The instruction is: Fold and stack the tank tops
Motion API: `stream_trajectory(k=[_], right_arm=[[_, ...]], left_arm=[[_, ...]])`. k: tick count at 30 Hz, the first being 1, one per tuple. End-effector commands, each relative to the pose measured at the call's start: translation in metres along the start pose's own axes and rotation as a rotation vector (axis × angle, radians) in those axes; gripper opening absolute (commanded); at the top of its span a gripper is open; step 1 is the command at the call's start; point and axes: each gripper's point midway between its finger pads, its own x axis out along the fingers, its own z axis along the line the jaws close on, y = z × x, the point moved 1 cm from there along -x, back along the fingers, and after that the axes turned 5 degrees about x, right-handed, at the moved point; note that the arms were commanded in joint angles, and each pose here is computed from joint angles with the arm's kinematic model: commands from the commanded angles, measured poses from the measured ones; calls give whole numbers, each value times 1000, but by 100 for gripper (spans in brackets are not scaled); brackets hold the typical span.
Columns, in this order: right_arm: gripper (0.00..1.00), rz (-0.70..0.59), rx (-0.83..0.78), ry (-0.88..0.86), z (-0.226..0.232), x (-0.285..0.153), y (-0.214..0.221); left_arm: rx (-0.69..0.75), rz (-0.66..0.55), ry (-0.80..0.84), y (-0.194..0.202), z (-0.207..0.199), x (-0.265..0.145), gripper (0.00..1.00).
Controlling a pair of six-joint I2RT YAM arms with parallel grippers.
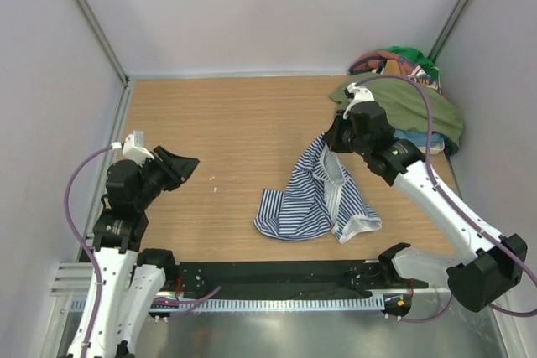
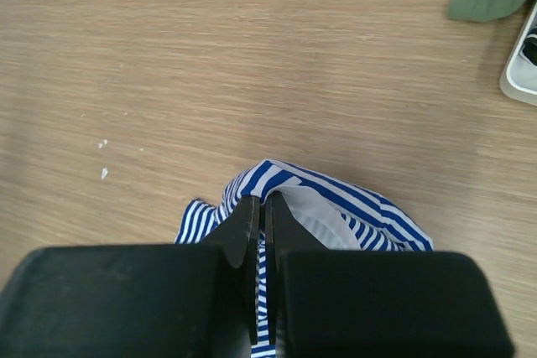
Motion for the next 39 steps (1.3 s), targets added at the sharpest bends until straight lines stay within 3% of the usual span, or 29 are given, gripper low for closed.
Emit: stream_trajectory(k=[1,11,17,18,20,23,29,31,39], right_arm=[[1,-68,7,80,-11,15,-16],[1,-61,65,193,-52,57,4],[1,-46,92,217,-70,61,9],[1,-44,95,214,-71,60,10],[1,-42,93,218,-74,59,10],[1,-40,99,220,-78,56,11],[1,-27,103,209,-80,52,16],[1,-24,109,206,-82,51,18],[1,-22,112,202,-82,50,20]], left_arm=[[67,26,151,14,-25,-4,39],[240,180,164,81,-65,25,40],[525,274,189,163,-127,20,45],[565,295,244,179,-151,9,47],[694,352,200,217,-154,19,48],[791,414,227,255,-191,22,47],[885,497,235,303,-215,44,46],[937,534,191,323,-204,54,47],[934,633,154,354,-198,87,43]])
